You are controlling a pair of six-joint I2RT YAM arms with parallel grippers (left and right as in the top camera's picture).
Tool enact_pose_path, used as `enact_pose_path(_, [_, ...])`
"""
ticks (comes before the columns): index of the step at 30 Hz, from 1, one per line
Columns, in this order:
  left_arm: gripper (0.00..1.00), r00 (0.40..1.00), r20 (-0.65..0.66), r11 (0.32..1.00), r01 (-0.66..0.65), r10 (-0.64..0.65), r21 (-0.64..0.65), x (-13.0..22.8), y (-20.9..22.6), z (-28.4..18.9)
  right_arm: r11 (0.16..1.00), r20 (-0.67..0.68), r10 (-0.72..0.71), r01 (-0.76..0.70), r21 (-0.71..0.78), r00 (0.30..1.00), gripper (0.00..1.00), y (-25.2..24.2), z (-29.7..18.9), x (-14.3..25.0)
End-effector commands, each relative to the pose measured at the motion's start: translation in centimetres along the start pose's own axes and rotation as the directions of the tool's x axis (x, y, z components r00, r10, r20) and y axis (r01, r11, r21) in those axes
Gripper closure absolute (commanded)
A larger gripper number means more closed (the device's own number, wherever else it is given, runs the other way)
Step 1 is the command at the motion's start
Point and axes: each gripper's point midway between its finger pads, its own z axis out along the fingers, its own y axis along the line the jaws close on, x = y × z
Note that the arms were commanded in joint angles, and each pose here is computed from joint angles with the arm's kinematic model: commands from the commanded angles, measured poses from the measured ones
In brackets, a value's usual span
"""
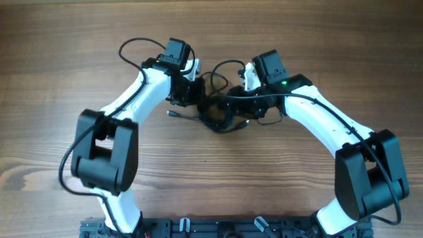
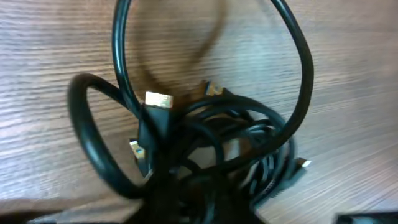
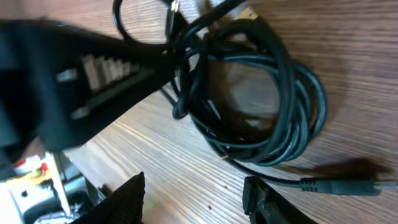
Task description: Untangle cables
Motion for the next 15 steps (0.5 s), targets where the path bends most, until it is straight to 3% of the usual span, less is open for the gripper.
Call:
enact_pose_path(1, [0.96,0.988,-0.018,0.975,0.148,-0.153,-0.167,0.9,3.5,1.5,0.999,-0.074,-0.004,0.001,-0.043,0.997,0.46,-1.4,2.0,2.5])
enact_pose_path(2, [0.96,0.974,0.004,0.946,0.220,-0.225,-0.237,1.2,4.9,1.1,0.996,-0.083,-0.008,0.001,-0.085,0.997,0.46,-1.3,2.4,3.0])
enact_pose_path(4, [0.96,0.954,0.017,0.921,0.295,-0.300,-0.256,1.5,5.2,1.0,0.978,-0.082,-0.046,0.028,-0.205,0.996,0.48,0.0,3.2,3.7])
enact_pose_path(7, [0.96,0.921,-0.002,0.894,0.379,-0.390,-0.240,2.3,4.7,1.1,0.978,-0.022,-0.070,0.064,-0.200,0.997,0.53,1.2,4.5,3.3])
enact_pose_path(10, [0.96,0.923,-0.081,0.921,0.363,-0.376,-0.143,3.1,2.1,1.3,0.960,0.005,-0.142,0.139,-0.244,0.990,0.63,3.6,5.2,3.6])
enact_pose_path(15, [0.96,0.967,0.086,0.969,0.246,-0.242,-0.038,-0.4,-0.5,-3.0,0.986,0.126,-0.013,0.034,-0.161,0.992,0.66,2.8,5.4,0.7])
